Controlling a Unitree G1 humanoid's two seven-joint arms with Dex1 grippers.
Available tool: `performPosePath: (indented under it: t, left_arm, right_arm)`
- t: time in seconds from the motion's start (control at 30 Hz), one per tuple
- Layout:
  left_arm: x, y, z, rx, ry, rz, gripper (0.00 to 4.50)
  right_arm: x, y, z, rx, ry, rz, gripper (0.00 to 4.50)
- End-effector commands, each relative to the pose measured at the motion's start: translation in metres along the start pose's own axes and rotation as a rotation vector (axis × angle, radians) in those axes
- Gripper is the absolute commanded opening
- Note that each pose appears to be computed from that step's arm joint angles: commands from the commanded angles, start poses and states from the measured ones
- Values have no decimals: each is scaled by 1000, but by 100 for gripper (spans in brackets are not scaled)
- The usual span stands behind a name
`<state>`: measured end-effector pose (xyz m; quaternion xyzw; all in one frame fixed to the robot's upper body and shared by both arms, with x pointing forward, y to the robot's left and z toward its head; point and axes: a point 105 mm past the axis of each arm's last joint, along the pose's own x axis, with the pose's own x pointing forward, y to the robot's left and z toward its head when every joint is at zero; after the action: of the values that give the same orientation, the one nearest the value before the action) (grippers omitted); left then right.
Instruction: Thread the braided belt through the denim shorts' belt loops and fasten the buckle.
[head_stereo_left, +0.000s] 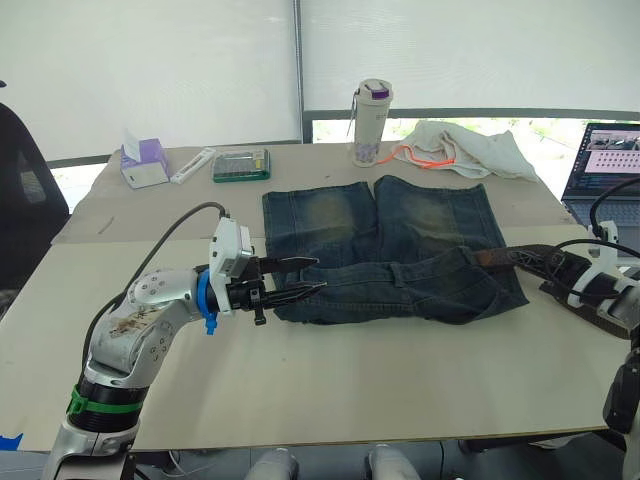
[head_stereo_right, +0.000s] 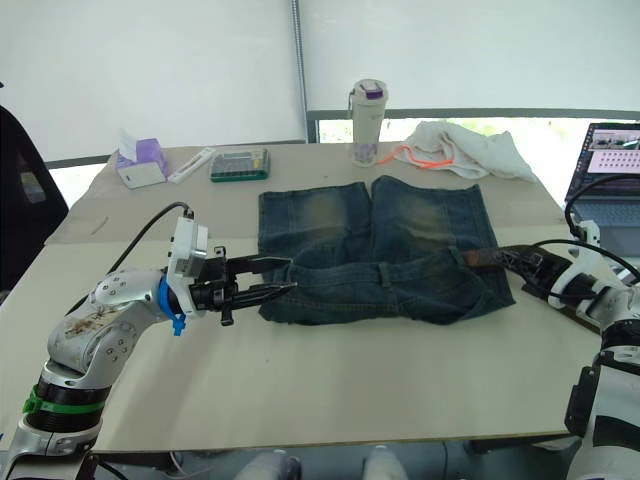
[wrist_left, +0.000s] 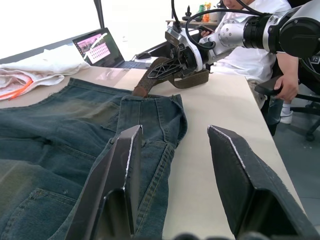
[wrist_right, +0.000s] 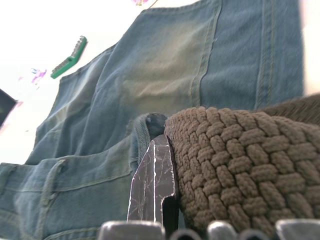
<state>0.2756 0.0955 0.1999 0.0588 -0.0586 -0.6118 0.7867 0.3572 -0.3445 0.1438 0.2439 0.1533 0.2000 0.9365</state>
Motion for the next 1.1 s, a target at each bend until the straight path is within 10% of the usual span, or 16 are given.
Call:
performPosePath:
  t: [0.03, 1.1]
  left_arm:
    - [0, -1, 5, 36, -6, -9, 220]
    - [0, -3, -7, 26, 31, -9, 220]
  right_arm:
    - [-3, 1, 19, -14, -110, -11, 0]
    - [-13, 16, -5, 98, -45, 131, 0]
